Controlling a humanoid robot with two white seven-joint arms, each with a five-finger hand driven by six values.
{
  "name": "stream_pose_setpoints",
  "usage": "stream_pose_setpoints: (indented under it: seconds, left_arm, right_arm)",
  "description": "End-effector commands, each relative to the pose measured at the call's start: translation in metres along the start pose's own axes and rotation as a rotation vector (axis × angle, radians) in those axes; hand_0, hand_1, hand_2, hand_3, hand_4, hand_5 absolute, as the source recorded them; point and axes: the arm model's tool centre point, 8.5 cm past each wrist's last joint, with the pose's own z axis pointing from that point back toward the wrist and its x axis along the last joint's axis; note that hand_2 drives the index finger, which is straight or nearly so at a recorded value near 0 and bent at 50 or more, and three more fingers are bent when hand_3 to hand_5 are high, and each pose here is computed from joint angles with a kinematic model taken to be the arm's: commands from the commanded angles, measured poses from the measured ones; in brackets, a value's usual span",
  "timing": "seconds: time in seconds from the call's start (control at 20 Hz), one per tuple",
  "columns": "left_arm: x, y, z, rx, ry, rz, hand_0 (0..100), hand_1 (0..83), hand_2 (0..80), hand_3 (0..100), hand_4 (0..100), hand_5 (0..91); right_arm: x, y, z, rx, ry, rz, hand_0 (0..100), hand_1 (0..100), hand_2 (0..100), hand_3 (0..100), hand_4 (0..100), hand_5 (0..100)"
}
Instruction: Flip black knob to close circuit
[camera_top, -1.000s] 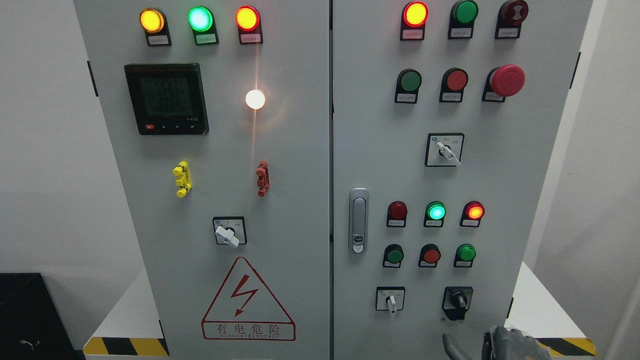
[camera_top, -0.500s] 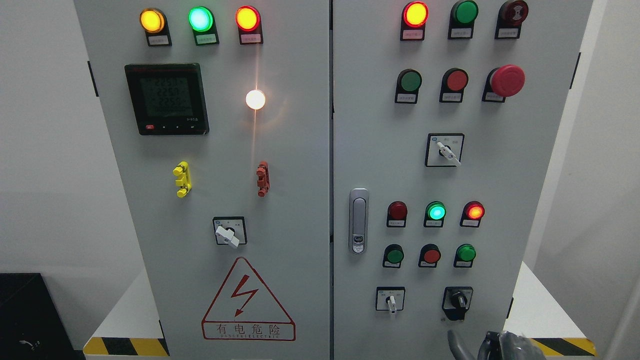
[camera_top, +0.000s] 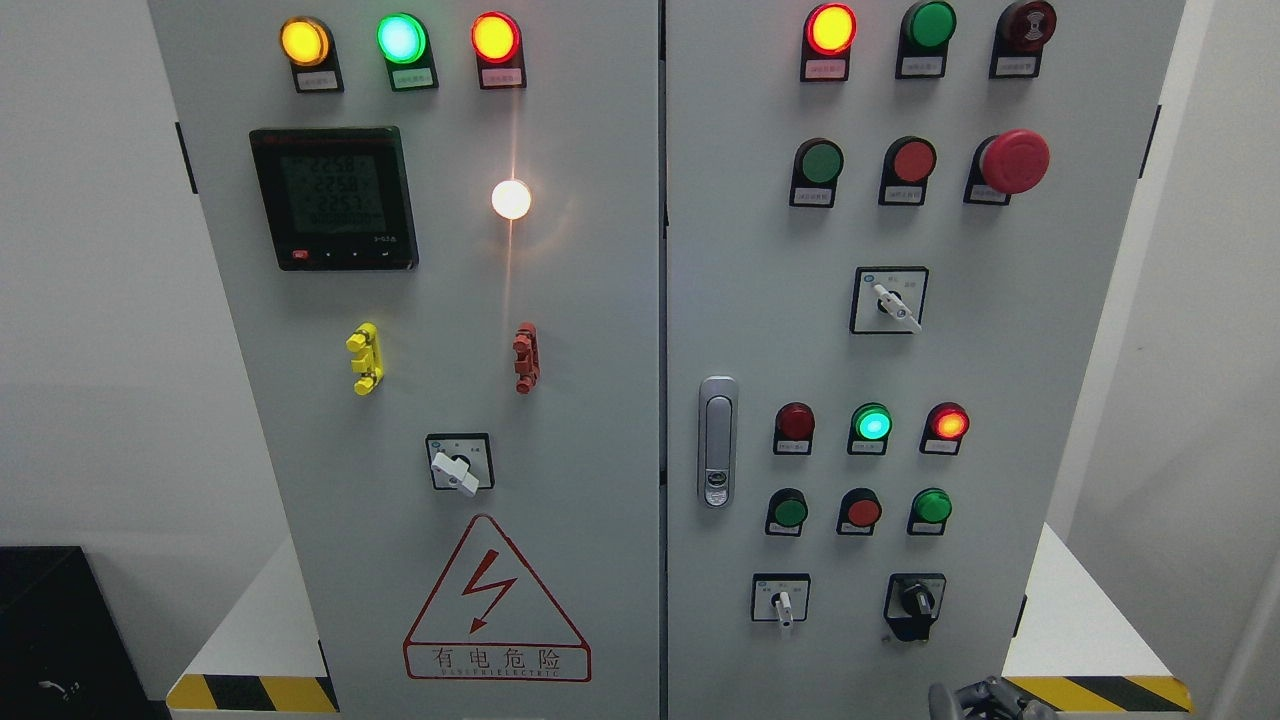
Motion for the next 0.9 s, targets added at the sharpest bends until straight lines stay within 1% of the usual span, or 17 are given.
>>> stream_pose_setpoints:
  seconds: [0.0,0.1,0.15,0.2,0.25,0.3,0.35,0.4,0.45,0.55,0.65,0.85]
  left_arm:
    - [-0.006,-0.002,0.000,-0.003,-0.001,0.002,12,55.6,0.0,0,0,0.0]
    - [-0.006,-0.002,0.000,-0.003,-0.001,0.002,12,55.6,0.0,0,0,0.0]
    - [-0.006,-0.002,0.000,-0.003,-0.001,0.002,12,55.6,0.0,0,0,0.0]
    - [-0.006,-0.002,0.000,-0.003,-0.001,0.002,12,55.6,0.0,0,0,0.0]
    - [-0.006,-0.002,0.000,-0.003,-0.001,0.002,12,55.6,0.0,0,0,0.0]
    - [-0.006,-0.002,0.000,-0.003,-0.001,0.002,12,55.6,0.0,0,0,0.0]
    - [-0.006,-0.002,0.000,-0.003,-0.001,0.002,12,55.6,0.0,0,0,0.0]
    - [-0.006,-0.002,0.000,-0.003,-0.001,0.002,12,55.6,0.0,0,0,0.0]
    - [-0.006,-0.002,0.000,-0.003,-0.001,0.002,12,55.6,0.0,0,0,0.0]
    - [-0.006,-0.002,0.000,-0.003,-0.001,0.002,12,55.6,0.0,0,0,0.0]
    - [-0.006,-0.002,0.000,-0.003,-0.001,0.002,12,55.6,0.0,0,0,0.0]
    - [-0.006,-0.002,0.000,-0.003,-0.001,0.002,12,55.6,0.0,0,0,0.0]
  right_arm:
    - [-0.011,0.001,0.024,0.033,0.017,-0.223,0,2,32,50,49,48]
    - [-0.016,0.001,0.031,0.044,0.020,-0.273,0,1,26,40,39,37]
    - [-0.017,0.002,0.035,0.057,0.017,-0.295,0,1,22,37,35,34]
    - [-0.019,0.003,0.038,0.069,0.017,-0.318,0,0,18,31,28,27]
    - [-0.019,0.006,0.040,0.102,0.012,-0.341,0,0,13,24,20,20]
    - [-0.020,0.007,0.042,0.143,0.007,-0.356,0,0,9,20,16,13]
    - [-0.021,0.006,0.043,0.168,0.007,-0.361,0,0,3,13,9,5]
    - [-0.023,0.005,0.043,0.182,0.008,-0.367,0,0,0,9,4,0]
    - [-0.023,0.004,0.043,0.180,0.008,-0.380,0,0,0,5,1,0]
    - [-0.024,0.002,0.042,0.174,0.003,-0.401,0,0,0,1,0,0]
    - [-0.026,-0.002,0.039,0.164,0.002,-0.405,0,0,0,0,0,0]
    - [-0.032,-0.002,0.039,0.161,0.017,-0.437,0,0,0,0,0,0]
